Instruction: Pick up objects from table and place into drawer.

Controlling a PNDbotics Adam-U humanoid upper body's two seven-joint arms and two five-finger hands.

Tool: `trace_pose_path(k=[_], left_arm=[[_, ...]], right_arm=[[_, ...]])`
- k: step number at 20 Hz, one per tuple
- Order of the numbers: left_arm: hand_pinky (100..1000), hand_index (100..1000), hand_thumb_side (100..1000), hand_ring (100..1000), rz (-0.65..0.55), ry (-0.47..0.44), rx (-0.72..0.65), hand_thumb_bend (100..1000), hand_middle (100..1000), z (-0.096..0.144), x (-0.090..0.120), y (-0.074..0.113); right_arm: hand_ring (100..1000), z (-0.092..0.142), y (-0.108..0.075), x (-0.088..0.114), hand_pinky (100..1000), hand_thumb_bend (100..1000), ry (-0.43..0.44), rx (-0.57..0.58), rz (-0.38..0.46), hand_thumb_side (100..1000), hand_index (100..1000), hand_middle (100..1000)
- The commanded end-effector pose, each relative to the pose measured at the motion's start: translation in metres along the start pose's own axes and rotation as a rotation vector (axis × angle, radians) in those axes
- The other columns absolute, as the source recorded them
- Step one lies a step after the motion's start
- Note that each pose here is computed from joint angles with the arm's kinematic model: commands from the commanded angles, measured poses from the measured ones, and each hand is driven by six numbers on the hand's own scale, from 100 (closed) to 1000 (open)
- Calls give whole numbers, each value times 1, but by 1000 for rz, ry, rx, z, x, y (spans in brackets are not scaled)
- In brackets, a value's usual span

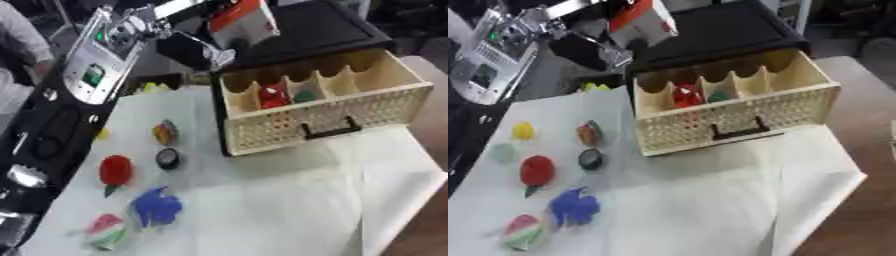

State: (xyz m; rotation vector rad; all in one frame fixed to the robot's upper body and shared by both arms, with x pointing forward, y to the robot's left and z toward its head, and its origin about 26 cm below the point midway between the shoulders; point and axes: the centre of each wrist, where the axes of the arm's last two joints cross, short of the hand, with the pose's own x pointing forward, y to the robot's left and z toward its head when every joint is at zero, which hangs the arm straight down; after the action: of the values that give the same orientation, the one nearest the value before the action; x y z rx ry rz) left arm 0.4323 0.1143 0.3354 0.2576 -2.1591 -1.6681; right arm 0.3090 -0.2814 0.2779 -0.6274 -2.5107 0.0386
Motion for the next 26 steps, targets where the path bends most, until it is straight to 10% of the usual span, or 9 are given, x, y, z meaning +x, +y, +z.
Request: trace_pose_path(k=[1, 26], left_arm=[[247, 418, 253, 321, -21, 1, 14, 100, 228, -3, 3, 8], [354, 623, 260, 447, -50, 55, -66, 100, 382, -8, -13, -22]], right_arm=[[537, -6, -1, 8, 299, 100, -33, -3, -12, 654, 801, 519], [536, -7, -1, 8, 296, 100, -30, -9, -13, 634, 800, 518]])
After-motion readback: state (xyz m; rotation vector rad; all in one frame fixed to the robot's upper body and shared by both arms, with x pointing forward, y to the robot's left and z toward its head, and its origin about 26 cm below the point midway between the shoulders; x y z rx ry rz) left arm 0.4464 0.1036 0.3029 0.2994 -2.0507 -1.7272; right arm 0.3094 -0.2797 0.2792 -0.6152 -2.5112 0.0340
